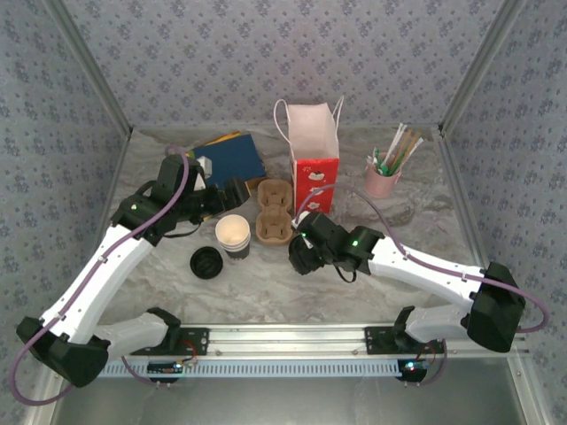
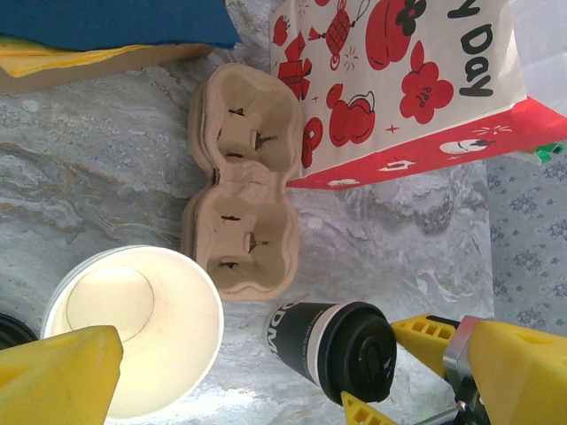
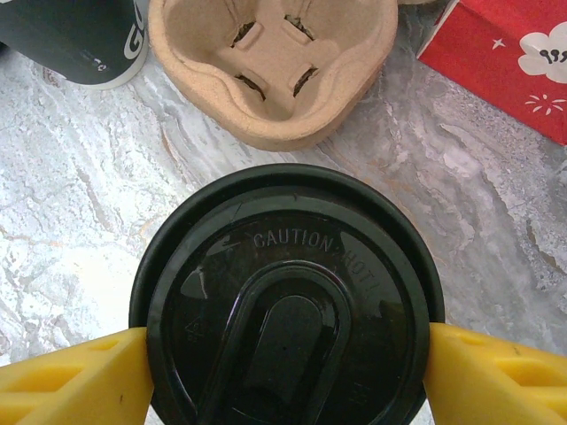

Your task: Pack the takeout coffee

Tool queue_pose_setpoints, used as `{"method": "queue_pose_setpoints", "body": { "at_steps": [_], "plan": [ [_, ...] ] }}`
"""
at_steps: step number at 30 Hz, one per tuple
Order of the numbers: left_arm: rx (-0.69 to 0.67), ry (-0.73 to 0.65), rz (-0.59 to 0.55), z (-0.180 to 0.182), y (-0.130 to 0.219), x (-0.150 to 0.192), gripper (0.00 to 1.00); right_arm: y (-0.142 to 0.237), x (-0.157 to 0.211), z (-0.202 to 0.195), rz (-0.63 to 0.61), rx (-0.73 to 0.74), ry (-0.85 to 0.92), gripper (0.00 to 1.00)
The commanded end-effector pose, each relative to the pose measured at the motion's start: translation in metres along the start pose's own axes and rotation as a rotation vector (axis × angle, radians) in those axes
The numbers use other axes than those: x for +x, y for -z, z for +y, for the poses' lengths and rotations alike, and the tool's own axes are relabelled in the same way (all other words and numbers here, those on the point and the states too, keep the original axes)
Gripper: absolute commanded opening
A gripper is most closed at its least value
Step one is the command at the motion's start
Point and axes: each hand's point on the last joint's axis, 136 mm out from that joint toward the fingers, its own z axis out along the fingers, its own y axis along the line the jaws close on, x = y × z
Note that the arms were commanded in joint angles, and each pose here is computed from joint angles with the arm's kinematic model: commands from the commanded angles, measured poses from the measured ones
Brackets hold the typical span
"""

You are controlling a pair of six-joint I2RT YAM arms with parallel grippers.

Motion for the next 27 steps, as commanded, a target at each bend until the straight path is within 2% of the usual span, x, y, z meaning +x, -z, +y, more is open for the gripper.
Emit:
{"method": "queue_pose_setpoints", "body": {
  "at_steps": [1,11,27],
  "plan": [
    [0.03,-0.024,-0.008,-0.01,0.005,-0.004,1.0,-0.004,0.011,-0.002,0.043,0.004,-0.005,0.78],
    [0.029,-0.025,-0.008,-0.01,0.005,-0.004,1.0,0.007,-0.008,-0.003,0.001,0.022,0.011,0.77],
    [0.019,-0.024,-0.004,-0.007,0.004,-0.003,1.0,-0.004,-0.005,0.002,0.04,0.003,0.019,0.77]
  ]
}}
